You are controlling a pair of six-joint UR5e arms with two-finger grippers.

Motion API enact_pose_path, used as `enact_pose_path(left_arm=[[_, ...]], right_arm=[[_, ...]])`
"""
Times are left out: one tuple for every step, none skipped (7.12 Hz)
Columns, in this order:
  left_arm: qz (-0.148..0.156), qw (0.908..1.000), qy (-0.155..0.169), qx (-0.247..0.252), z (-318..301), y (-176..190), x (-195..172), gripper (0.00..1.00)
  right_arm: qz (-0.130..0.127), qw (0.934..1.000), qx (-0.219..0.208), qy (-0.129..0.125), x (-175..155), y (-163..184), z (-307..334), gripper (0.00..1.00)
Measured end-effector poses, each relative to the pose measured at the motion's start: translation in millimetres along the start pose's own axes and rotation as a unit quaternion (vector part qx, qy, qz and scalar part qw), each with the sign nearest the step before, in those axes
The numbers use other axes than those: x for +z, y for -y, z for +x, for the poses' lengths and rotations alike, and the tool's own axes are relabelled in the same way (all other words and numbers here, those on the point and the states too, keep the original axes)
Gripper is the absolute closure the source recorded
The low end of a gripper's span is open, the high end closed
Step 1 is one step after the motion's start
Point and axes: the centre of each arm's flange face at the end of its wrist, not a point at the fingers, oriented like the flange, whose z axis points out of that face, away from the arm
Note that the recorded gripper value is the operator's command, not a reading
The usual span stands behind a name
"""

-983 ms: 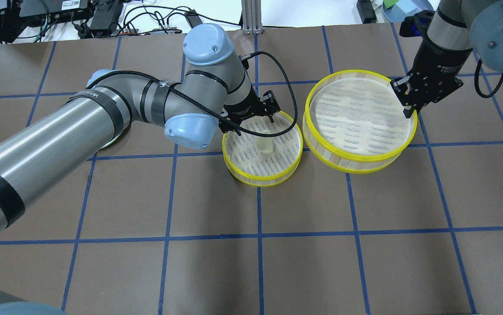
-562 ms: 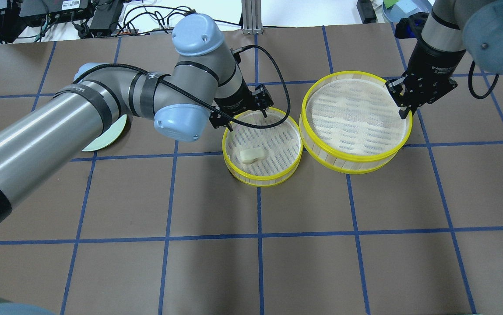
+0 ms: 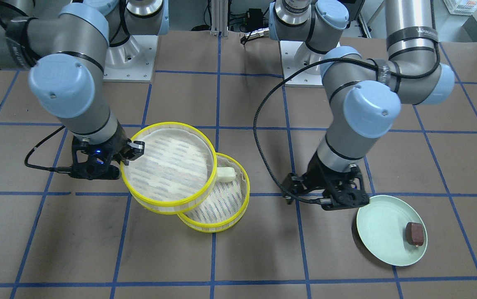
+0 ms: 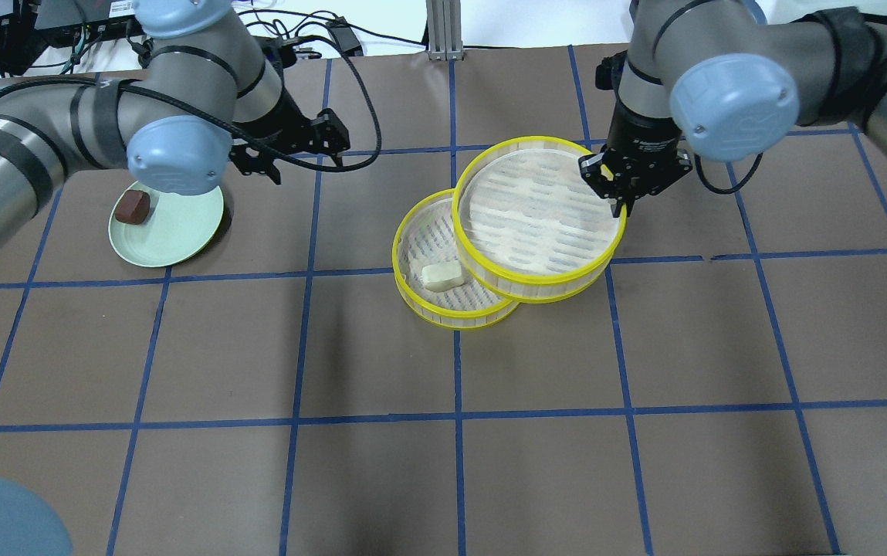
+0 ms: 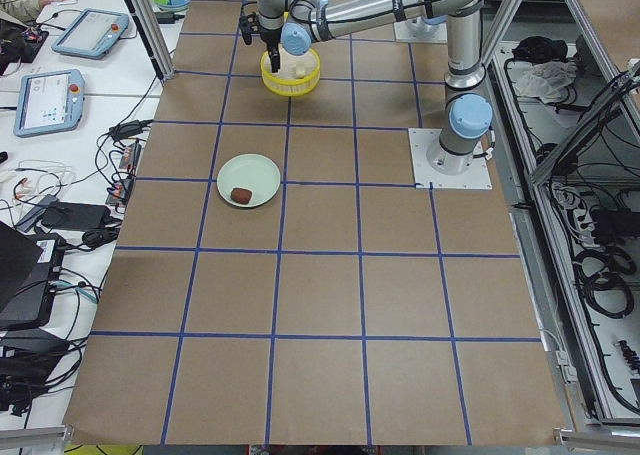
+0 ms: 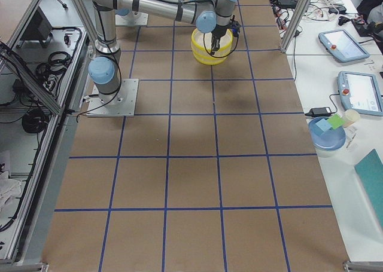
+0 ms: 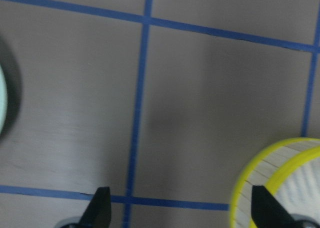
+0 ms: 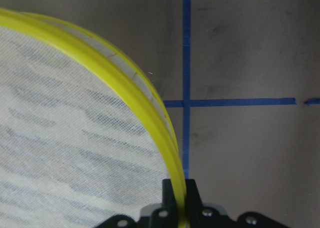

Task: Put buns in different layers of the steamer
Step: 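Set top tier back on lower tier with right gripper while left returns to plate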

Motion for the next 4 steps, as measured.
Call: enact_pose_path(left_arm=[[0.001, 0.9988, 0.036, 0.034, -40.6, 9.5, -0.8, 0.0], [-0.006, 0.9964, 0.062, 0.058, -75.2, 15.5, 2.7, 0.0], [-0.016, 0.9946, 0.076, 0.069, -107.7, 20.0, 10.1, 0.0], [-0.029, 0.9928, 0.081, 0.083, -140.6, 24.0, 19.3, 0.0]], right_arm=[[0.005, 0.9999, 0.012, 0.004, 12.2, 1.5, -27.4, 1.0], [0.007, 0.9998, 0.019, 0.006, 24.2, 2.8, -48.5, 1.0], [0.006, 0.9997, 0.022, 0.007, 34.9, 4.0, -62.5, 1.0], [0.006, 0.9997, 0.023, 0.006, 41.5, 5.3, -69.3, 1.0]])
